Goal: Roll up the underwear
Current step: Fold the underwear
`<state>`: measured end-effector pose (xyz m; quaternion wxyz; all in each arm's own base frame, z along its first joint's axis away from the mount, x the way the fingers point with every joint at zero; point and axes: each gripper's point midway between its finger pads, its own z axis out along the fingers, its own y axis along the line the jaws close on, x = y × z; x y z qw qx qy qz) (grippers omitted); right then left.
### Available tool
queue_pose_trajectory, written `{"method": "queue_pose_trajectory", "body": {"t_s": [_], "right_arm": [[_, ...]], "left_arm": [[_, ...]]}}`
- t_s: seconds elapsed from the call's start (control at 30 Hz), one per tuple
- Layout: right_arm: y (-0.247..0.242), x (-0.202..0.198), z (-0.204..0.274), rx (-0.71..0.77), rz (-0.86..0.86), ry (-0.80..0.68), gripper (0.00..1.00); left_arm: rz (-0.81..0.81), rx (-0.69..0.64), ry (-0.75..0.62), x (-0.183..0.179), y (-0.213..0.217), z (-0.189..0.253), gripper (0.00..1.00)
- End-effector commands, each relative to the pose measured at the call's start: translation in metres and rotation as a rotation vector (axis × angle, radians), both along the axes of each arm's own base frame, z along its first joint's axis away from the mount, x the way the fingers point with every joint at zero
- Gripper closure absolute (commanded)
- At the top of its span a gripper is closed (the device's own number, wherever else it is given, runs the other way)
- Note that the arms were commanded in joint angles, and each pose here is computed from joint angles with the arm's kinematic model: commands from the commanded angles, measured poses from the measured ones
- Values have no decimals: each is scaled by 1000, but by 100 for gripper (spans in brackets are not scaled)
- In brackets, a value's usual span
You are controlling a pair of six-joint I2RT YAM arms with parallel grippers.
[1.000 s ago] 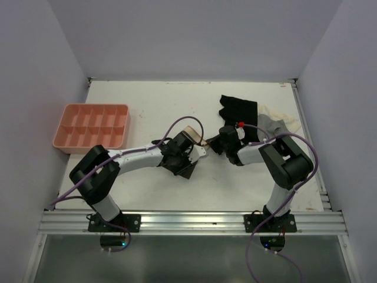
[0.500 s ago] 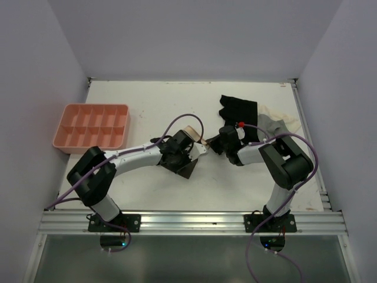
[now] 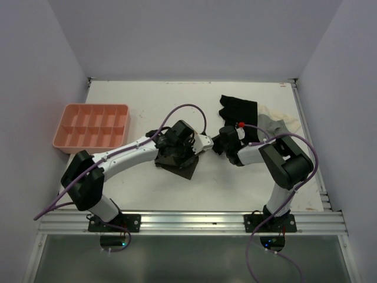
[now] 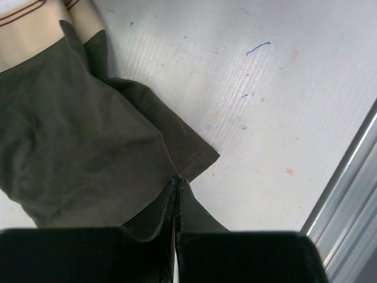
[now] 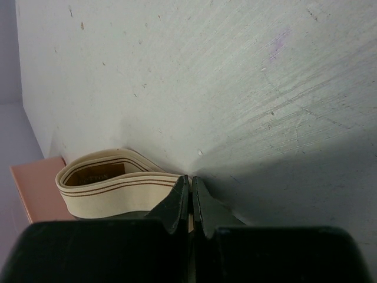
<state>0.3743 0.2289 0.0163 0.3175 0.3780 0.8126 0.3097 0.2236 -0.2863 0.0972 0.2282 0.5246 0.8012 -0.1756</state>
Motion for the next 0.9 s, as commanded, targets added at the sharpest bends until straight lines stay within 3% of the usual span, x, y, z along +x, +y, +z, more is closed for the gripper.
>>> {"method": "queue_pose_trajectory", "body": {"t_s": [0.0, 0.5, 0.87], "right_arm": [[-27, -24, -34, -121, -25, 107, 100], [-30, -21, -37, -123, -28, 109, 100], [-44, -21, -32, -147, -29, 121, 100]], "left_arm": [[-55, -80, 52, -10, -19, 12, 100], [-66, -104, 188, -22, -41, -48, 100], [-106, 139, 212, -46, 13, -110, 100]]}}
